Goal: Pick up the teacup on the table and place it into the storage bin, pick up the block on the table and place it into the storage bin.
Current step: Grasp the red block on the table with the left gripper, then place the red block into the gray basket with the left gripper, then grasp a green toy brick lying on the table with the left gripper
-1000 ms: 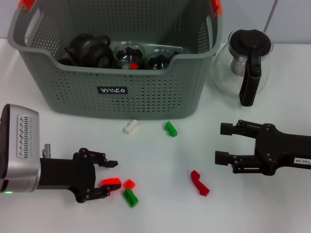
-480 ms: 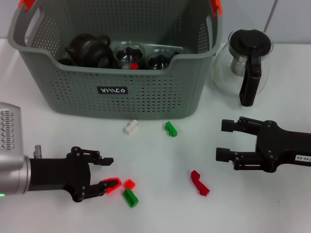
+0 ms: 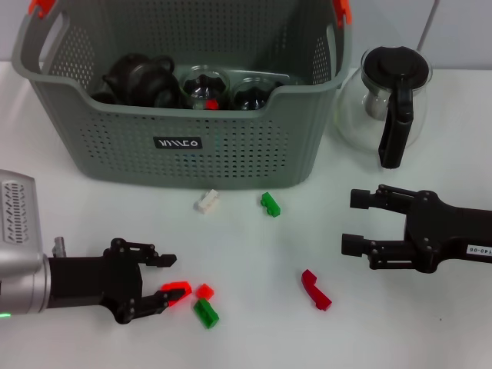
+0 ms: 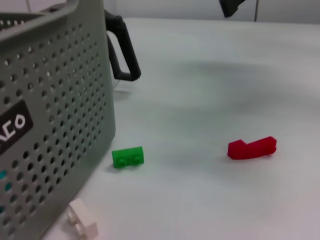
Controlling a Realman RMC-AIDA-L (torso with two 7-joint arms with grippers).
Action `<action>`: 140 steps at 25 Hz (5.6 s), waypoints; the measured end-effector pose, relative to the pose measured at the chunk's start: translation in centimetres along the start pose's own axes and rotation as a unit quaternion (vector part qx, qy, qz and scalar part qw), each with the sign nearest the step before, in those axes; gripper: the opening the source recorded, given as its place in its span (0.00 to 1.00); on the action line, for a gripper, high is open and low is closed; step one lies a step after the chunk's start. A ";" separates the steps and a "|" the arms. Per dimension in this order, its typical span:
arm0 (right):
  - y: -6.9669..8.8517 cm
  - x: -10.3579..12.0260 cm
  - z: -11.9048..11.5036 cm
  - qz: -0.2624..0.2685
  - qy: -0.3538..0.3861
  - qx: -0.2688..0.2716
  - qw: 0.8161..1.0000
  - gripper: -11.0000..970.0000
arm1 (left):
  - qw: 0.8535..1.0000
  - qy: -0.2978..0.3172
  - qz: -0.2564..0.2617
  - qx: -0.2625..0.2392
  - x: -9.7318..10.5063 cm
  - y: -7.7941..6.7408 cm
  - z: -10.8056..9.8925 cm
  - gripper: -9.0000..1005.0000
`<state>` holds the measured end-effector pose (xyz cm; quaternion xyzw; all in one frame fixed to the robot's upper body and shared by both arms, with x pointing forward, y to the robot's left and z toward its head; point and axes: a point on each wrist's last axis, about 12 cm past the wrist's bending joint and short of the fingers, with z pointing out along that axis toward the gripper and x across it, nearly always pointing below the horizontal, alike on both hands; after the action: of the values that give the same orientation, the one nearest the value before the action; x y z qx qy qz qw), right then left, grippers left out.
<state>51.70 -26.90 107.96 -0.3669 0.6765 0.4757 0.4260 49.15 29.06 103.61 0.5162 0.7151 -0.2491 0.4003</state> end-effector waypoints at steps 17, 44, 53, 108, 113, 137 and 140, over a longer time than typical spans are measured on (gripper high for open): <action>0.0 0.1 0.0 0.002 -0.001 0.001 1.000 0.97 | 1.000 0.013 -0.007 -0.025 0.5 0.5 0.3 0.46; -0.1 -0.1 0.0 0.002 -0.002 0.002 1.000 0.97 | 0.999 0.014 -0.025 -0.020 0.2 1.0 -0.3 0.24; 0.0 -0.2 0.0 0.001 -0.003 0.000 1.000 0.97 | 0.992 -0.118 -0.030 -0.004 -3.0 2.2 -5.0 0.24; 0.0 -0.4 0.3 -0.002 -0.006 -0.008 1.000 0.97 | 0.983 -0.118 -0.138 -0.015 -12.9 6.6 -6.0 0.72; 0.0 -0.3 0.2 -0.001 -0.004 -0.007 1.000 0.97 | 0.993 -0.016 -0.104 0.050 -10.2 3.9 -6.8 0.73; 0.0 -0.1 0.1 -0.001 -0.004 -0.001 1.000 0.97 | 0.968 0.219 0.051 0.111 -12.2 0.2 3.4 0.73; 0.0 -0.1 0.0 -0.001 -0.004 0.000 1.000 0.97 | 0.967 0.223 0.063 0.103 -12.0 0.1 4.3 0.73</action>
<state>51.76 -26.87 108.06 -0.3655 0.6740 0.4772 0.4293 52.39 19.34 111.18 0.6412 0.7226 -0.1749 0.1902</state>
